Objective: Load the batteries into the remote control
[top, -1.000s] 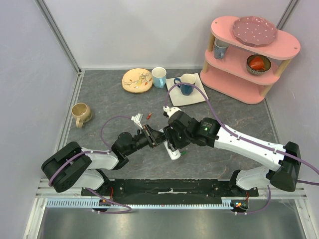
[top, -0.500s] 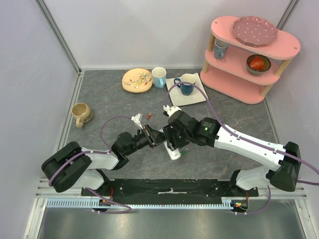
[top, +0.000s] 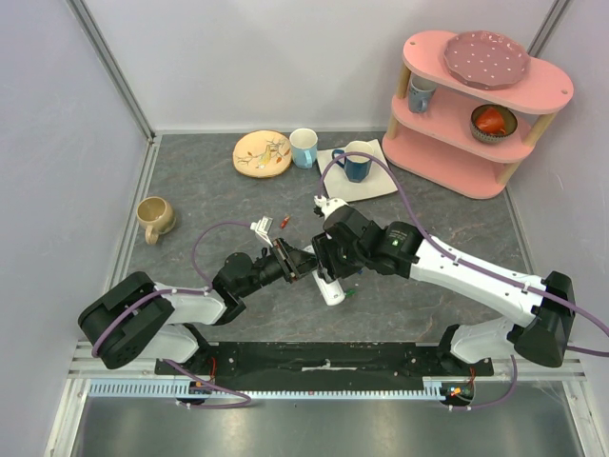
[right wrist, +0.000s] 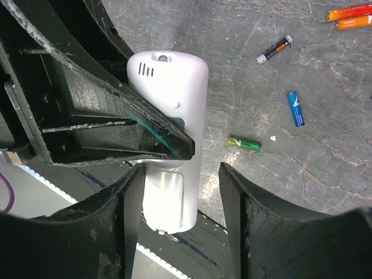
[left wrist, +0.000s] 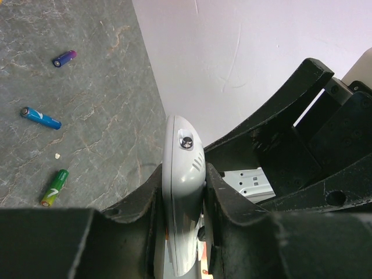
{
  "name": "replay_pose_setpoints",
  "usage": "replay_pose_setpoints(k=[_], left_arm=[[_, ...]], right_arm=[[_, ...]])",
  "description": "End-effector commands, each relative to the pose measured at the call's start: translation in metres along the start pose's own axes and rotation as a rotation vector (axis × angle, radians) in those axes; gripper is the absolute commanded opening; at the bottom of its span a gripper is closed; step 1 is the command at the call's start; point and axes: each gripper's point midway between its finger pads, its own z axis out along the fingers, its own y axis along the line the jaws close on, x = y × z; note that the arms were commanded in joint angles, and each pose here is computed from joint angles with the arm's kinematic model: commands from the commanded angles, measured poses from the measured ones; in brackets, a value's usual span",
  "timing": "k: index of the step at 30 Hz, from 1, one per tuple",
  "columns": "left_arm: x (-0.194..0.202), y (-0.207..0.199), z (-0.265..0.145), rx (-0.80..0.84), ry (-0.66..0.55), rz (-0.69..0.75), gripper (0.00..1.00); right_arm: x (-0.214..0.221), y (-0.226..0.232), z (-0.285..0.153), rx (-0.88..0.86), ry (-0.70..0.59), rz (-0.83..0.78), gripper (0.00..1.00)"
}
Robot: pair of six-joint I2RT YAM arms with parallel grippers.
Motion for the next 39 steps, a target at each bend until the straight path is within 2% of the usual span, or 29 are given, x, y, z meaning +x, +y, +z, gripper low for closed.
replay_pose_setpoints(k=[1,13,20,22,23,25,26,27,29,30,35,39], left_arm=[[0.003,-0.028,-0.002,0.096,0.026,0.001,0.02],[0.005,-0.021,-0.002,0.079,0.034,-0.006,0.02],[0.006,-0.018,-0.001,0.073,0.033,-0.015,0.02],[0.005,-0.020,-0.001,0.080,0.030,-0.022,0.02],[0.005,-0.020,-0.001,0.083,0.030,-0.023,0.02],[0.003,-0.023,-0.001,0.094,0.034,-0.020,0.02],[0.004,-0.026,-0.002,0.106,0.050,-0.021,0.02],[0.001,-0.030,-0.003,0.124,0.047,-0.020,0.02],[-0.004,-0.032,-0.007,0.140,0.052,-0.036,0.02],[-0.006,-0.037,-0.008,0.161,0.052,-0.035,0.02],[-0.012,-0.038,-0.012,0.171,0.067,-0.059,0.02],[-0.009,-0.040,-0.011,0.184,0.090,-0.063,0.02]], right_arm=[[-0.022,-0.008,-0.008,0.024,-0.085,0.018,0.61],[-0.037,-0.004,-0.017,-0.006,-0.126,0.029,0.61],[-0.046,0.001,-0.052,-0.077,-0.225,0.049,0.62],[-0.039,-0.002,-0.049,-0.089,-0.254,0.075,0.62],[-0.040,-0.002,-0.060,-0.115,-0.297,0.090,0.62],[-0.032,-0.002,-0.054,-0.160,-0.322,0.127,0.65],[-0.039,0.003,-0.065,-0.211,-0.384,0.147,0.68],[-0.026,0.002,-0.056,-0.235,-0.359,0.175,0.71],[-0.030,0.007,-0.064,-0.311,-0.412,0.200,0.73],[-0.020,0.007,-0.058,-0.340,-0.387,0.211,0.74],[-0.018,0.021,-0.065,-0.497,-0.432,0.239,0.76],[-0.007,0.021,-0.054,-0.525,-0.406,0.251,0.77]])
